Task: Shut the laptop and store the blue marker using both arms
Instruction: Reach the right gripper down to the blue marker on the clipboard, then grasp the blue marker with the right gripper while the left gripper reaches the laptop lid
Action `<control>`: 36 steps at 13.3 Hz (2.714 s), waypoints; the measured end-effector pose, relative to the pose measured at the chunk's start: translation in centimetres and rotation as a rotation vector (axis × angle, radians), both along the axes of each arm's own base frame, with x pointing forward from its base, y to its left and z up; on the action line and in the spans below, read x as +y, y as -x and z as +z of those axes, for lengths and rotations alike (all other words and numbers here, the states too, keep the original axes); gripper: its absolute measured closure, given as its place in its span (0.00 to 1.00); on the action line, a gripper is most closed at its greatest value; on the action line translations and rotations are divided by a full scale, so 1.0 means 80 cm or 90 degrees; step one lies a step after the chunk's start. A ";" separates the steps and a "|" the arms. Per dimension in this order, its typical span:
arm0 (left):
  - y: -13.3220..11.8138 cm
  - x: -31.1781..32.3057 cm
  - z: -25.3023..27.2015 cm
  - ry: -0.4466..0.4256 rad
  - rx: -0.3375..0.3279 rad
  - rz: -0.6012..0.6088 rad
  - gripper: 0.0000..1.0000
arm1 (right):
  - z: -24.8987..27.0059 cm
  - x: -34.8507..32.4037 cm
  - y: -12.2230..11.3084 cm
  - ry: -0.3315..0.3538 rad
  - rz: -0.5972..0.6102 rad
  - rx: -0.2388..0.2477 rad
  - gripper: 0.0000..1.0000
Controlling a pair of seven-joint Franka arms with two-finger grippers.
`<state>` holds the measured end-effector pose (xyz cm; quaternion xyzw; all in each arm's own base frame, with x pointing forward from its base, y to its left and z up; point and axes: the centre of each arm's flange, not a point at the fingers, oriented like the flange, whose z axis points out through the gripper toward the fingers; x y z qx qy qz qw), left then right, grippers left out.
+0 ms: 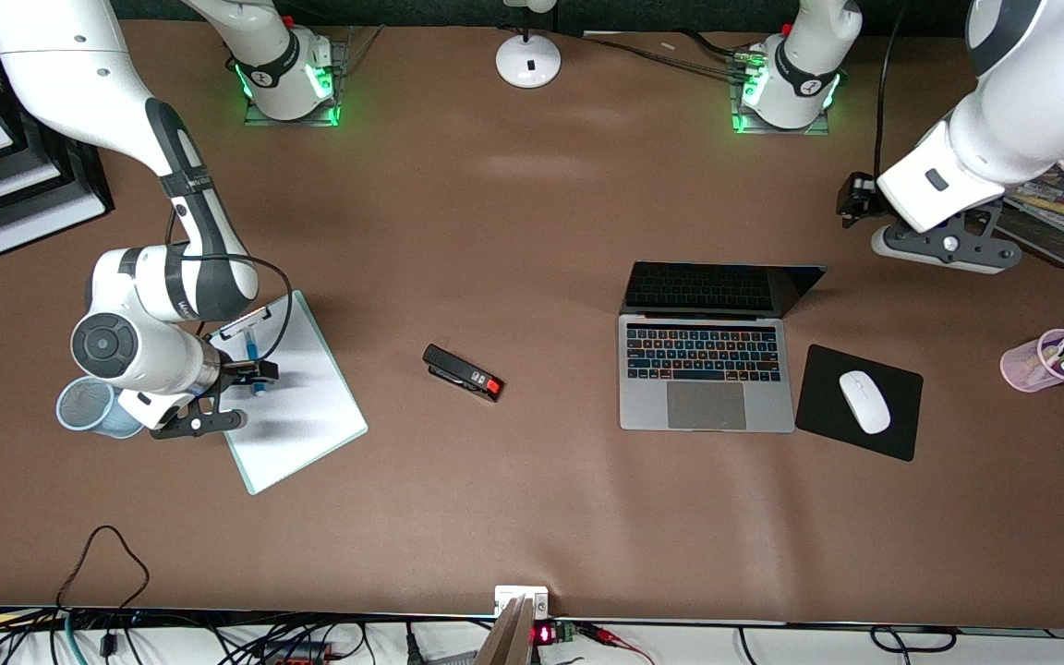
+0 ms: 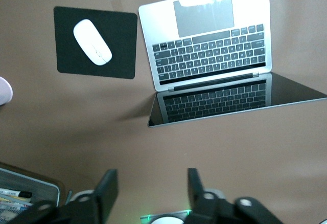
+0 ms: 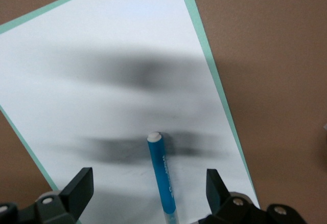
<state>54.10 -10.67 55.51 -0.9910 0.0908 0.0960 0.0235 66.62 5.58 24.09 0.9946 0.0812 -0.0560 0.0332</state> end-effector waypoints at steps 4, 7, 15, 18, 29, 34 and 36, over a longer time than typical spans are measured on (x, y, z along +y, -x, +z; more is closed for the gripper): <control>0.002 -0.002 -0.002 0.006 0.012 0.001 0.85 | -0.016 -0.001 0.005 0.001 0.005 0.011 0.07; 0.005 -0.004 -0.003 0.017 0.022 0.003 0.97 | -0.037 -0.009 0.005 -0.001 0.014 0.016 0.07; 0.026 -0.071 -0.064 0.053 0.059 0.063 0.99 | -0.049 -0.021 0.005 -0.008 0.076 0.023 0.28; 0.058 -0.128 -0.119 0.043 0.038 0.049 0.99 | -0.054 -0.021 0.006 -0.008 0.083 0.027 0.31; 0.092 -0.136 -0.230 0.043 -0.061 0.058 0.99 | -0.070 -0.020 0.007 -0.010 0.106 0.029 0.43; 0.075 -0.135 -0.245 0.035 -0.112 0.027 0.99 | -0.070 -0.019 0.007 -0.010 0.108 0.029 0.56; 0.068 -0.135 -0.248 0.029 -0.133 0.009 0.99 | -0.070 -0.018 0.007 -0.011 0.108 0.029 0.59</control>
